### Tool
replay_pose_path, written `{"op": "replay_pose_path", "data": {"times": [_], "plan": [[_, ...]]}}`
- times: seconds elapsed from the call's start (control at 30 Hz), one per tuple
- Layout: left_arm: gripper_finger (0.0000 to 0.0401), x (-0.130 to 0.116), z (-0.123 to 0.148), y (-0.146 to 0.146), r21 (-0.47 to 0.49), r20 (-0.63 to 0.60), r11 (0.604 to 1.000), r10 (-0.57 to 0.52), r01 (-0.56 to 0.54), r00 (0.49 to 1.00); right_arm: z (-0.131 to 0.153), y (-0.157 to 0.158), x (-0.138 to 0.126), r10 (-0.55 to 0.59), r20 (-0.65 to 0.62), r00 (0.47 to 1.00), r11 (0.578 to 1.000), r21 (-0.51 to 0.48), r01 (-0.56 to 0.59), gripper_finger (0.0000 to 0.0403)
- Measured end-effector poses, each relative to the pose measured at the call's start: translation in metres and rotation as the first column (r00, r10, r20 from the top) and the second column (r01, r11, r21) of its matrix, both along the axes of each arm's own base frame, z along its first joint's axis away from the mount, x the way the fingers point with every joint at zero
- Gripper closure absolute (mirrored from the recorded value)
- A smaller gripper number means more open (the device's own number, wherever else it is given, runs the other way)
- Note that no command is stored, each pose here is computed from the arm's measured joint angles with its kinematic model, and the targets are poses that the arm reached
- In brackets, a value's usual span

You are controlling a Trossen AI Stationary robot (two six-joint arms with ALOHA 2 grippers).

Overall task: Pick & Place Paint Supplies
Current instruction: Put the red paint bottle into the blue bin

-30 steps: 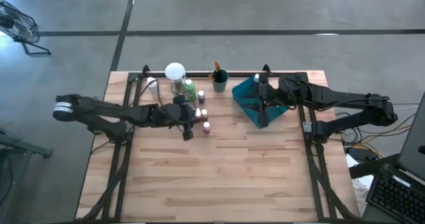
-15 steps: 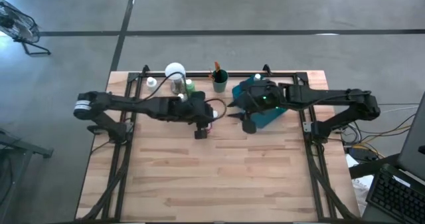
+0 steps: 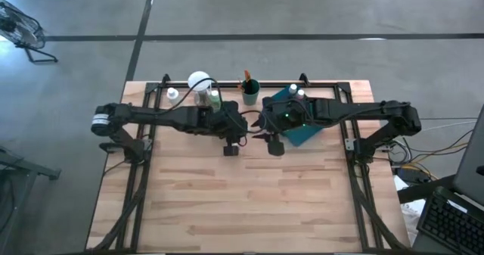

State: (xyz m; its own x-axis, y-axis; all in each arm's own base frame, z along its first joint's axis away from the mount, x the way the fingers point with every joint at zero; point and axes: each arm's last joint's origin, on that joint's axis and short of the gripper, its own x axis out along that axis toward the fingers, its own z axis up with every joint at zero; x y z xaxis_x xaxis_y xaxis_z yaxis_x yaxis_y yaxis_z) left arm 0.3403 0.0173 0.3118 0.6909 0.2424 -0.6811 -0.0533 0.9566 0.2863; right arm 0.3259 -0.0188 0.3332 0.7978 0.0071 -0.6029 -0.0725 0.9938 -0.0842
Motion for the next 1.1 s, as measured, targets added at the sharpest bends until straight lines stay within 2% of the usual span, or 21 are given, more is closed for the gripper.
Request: {"op": "replay_pose_path", "data": {"times": [0.3,0.83,1.1], "plan": [[0.0277,0.002,0.002,-0.001,-0.021,0.029,1.0,-0.021,0.022,0.999,0.001,0.0,0.003,0.012,0.043,0.999,1.0,-0.027,-0.011,0.0233],[0.0277,0.004,0.005,-0.002,-0.059,0.059,0.996,-0.06,0.064,0.996,-0.01,-0.003,0.012,-0.021,0.011,1.0,0.997,-0.07,0.021,0.0198],[0.0277,0.004,0.005,-0.001,-0.06,0.058,0.996,-0.059,0.063,0.997,-0.009,-0.003,0.012,-0.022,0.021,1.0,0.997,-0.071,0.023,0.0217]]}}
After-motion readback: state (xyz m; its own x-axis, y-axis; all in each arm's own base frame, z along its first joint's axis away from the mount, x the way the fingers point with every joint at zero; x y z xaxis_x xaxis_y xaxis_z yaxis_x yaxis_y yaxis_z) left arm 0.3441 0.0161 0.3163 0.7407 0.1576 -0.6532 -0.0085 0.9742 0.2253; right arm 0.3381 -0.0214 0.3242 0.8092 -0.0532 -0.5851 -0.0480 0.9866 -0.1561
